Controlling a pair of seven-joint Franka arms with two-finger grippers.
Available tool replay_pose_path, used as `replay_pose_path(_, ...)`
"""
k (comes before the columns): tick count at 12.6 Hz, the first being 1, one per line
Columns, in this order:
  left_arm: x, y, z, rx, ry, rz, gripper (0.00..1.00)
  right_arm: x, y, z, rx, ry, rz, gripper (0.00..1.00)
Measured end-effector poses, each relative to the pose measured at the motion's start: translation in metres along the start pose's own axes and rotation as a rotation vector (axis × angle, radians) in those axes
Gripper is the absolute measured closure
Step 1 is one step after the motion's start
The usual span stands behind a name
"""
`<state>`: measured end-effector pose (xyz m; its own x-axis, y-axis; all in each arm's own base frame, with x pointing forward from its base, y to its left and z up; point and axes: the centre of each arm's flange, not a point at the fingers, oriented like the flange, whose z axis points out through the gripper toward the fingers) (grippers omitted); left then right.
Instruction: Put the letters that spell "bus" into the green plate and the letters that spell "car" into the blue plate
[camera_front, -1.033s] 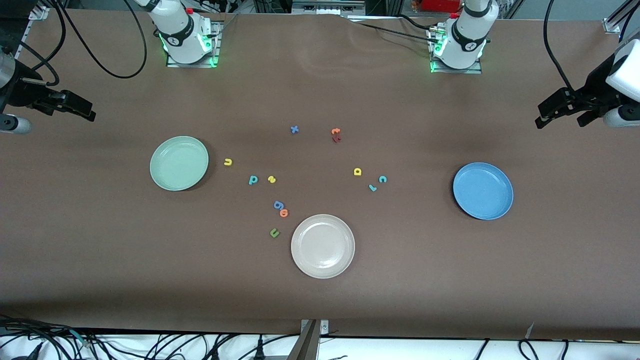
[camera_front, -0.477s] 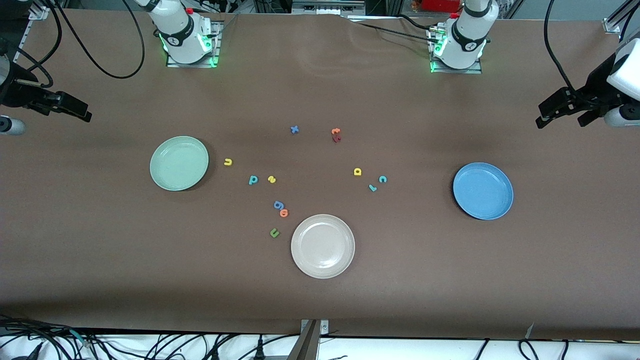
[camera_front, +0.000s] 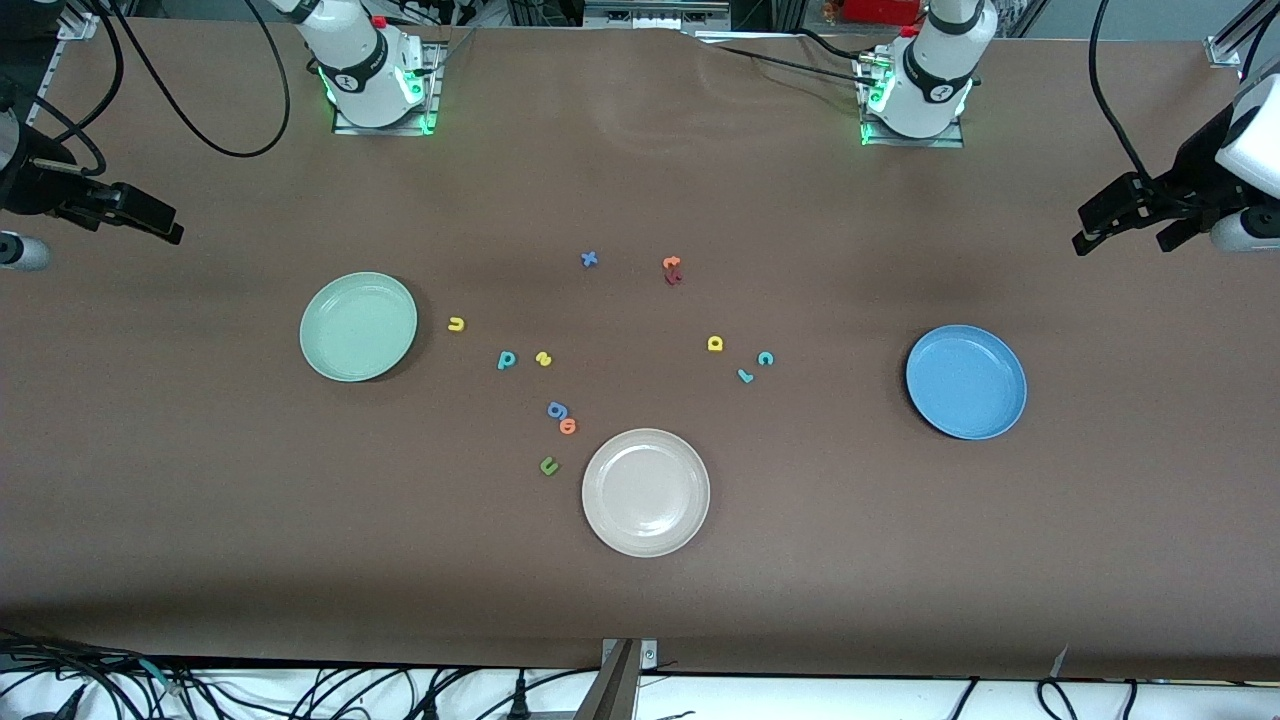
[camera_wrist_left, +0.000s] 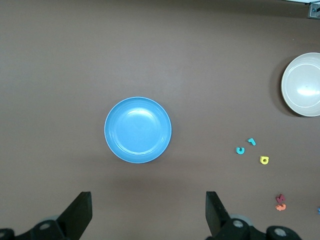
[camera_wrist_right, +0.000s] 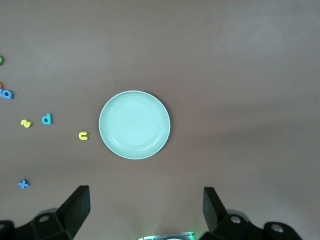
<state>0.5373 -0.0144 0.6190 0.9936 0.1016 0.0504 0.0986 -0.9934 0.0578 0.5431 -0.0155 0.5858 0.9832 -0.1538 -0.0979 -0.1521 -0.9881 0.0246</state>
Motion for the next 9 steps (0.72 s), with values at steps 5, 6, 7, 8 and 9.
replay_pose_path(5, 0.0, -0.0006, 0.0, 0.0, 0.0, -0.001, 0.0, 0.0002, 0.0019, 0.0, 0.0, 0.0, 0.003, 0.0)
replay_pose_path(6, 0.0, -0.0005, 0.0, 0.0, 0.0, -0.001, 0.0, 0.0003, 0.0022, 0.0001, 0.0, 0.0, 0.004, 0.0)
replay_pose_path(7, 0.0, -0.0006, 0.0, 0.0, 0.0, -0.001, 0.0, 0.0003, 0.0022, 0.0001, 0.0, 0.0, 0.004, 0.0)
replay_pose_path(8, 0.0, -0.0006, 0.0, 0.0, -0.001, -0.001, 0.0, 0.0003, 0.0022, 0.0001, 0.0, 0.0, 0.004, 0.0)
replay_pose_path(9, 0.0, -0.0006, 0.0, 0.0, -0.001, -0.001, 0.0, 0.0003, 0.0022, 0.0001, 0.0, 0.0, 0.004, 0.0)
